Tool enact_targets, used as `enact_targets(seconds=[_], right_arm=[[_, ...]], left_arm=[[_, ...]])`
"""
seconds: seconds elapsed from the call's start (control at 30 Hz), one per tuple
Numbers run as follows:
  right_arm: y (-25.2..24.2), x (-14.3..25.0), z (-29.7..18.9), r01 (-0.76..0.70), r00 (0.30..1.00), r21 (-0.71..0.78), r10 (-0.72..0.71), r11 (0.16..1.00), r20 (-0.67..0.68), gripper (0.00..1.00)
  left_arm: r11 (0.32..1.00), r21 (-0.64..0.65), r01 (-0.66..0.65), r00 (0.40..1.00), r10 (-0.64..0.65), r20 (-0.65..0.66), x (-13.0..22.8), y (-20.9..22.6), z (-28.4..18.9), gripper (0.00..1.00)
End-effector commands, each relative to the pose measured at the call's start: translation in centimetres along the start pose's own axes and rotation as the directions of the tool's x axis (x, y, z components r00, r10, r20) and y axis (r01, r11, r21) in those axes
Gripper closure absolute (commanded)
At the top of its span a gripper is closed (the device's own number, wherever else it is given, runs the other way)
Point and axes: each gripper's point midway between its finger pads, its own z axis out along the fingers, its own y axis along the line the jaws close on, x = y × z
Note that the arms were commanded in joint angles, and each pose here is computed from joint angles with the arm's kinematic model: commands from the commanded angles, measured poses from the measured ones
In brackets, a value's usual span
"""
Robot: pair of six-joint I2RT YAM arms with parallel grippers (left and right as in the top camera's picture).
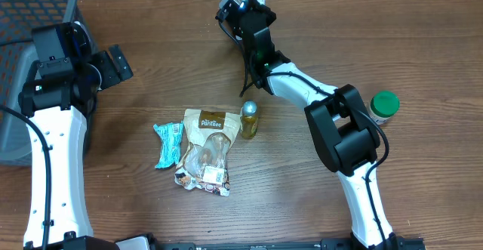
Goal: Scan the item barcode
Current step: 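Hold the packet in front of the white scanner with the right gripper, then carry the packet back down to the table right of the bottle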
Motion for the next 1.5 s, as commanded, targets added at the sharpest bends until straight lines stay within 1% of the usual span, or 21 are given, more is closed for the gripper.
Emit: enact_targets(seconds=[0.0,0.07,0.13,0.2,0.27,0.33,0.4,0.47,0.53,0.6,0.67,0.73,0.8,0.83,1.03,1.2,1.47], right_arm=[[-6.6,-5.5,-3.2,-0.151,0.987,0.055,0.148,0.987,0.065,0.96],[-8.0,-6.0,-4.5,-0.195,0.98,0.021,0.194,0.981,0.035,0.96],[-9.1,-5.8,-6.1,-0.225,0.974,-0.02,0.225,0.974,-0.023,0.96],[-10.2,-4.5,-7.7,-0.286,0.954,-0.051,0.279,0.957,-0.108,0.96],[-11.1,-2.8,-9.7,-0.371,0.912,-0.066,0.35,0.926,-0.212,0.96],[-11.6,-0.5,-11.7,-0.478,0.837,-0.048,0.438,0.877,-0.327,0.96],[-11.4,1.9,-13.7,-0.554,0.757,-0.045,0.481,0.831,-0.443,0.96],[-9.9,4.3,-15.7,-0.617,0.674,-0.079,0.473,0.783,-0.568,0.96],[-8.1,6.5,-17.8,-0.67,0.586,-0.112,0.43,0.734,-0.687,0.96],[-6.5,8.9,-20.0,-0.721,0.475,-0.107,0.376,0.684,-0.796,0.96],[-5.8,11.0,-22.0,-0.756,0.354,-0.046,0.349,0.653,-0.868,0.96],[-5.7,12.9,-23.2,-0.761,0.253,0.035,0.348,0.647,-0.903,0.96],[-5.6,14.6,-24.1,-0.76,0.168,0.107,0.352,0.641,-0.921,0.96],[-5.5,15.4,-24.4,-0.757,0.136,0.132,0.352,0.64,-0.926,0.96],[-3.8,19.4,-26.3,-0.726,0.042,0.173,0.294,0.665,-0.955,0.96],[-2.1,21.9,-27.6,-0.708,-0.005,0.188,0.261,0.681,-0.965,0.96],[-0.8,23.9,-28.8,-0.689,-0.073,0.24,0.264,0.684,-0.962,0.96]], left_arm=[[1.0,0.008,-0.021,0.999,0.02,0.027,-0.9,-0.3,-0.7,0.01],[1.0,0.008,-0.021,0.999,0.02,0.027,-0.9,-0.3,-0.7,0.01],[1.0,0.008,-0.021,0.999,0.02,0.027,-0.9,-0.3,-0.7,0.01],[1.0,0.008,-0.021,0.999,0.02,0.027,-0.9,-0.3,-0.7,0.0],[1.0,0.008,-0.021,0.999,0.02,0.027,-0.9,-0.3,-0.7,0.0],[1.0,0.008,-0.021,0.999,0.02,0.027,-0.9,-0.3,-0.7,0.0],[1.0,0.008,-0.021,0.999,0.02,0.027,-0.9,-0.3,-0.7,0.0],[1.0,0.008,-0.021,0.999,0.02,0.027,-0.9,-0.3,-0.7,0.01],[1.0,0.008,-0.021,0.999,0.02,0.027,-0.9,-0.3,-0.7,0.0],[1.0,0.008,-0.021,0.999,0.02,0.027,-0.9,-0.3,-0.7,0.01],[1.0,0.008,-0.021,0.999,0.02,0.027,-0.9,-0.3,-0.7,0.0],[1.0,0.008,-0.021,0.999,0.02,0.027,-0.9,-0.3,-0.7,0.0],[1.0,0.008,-0.021,0.999,0.02,0.027,-0.9,-0.3,-0.7,0.0],[1.0,0.008,-0.021,0.999,0.02,0.027,-0.9,-0.3,-0.7,0.0],[1.0,0.008,-0.021,0.999,0.02,0.027,-0.9,-0.3,-0.7,0.0],[1.0,0.008,-0.021,0.999,0.02,0.027,-0.9,-0.3,-0.7,0.0],[1.0,0.008,-0.021,0.999,0.02,0.027,-0.9,-0.3,-0.7,0.0]])
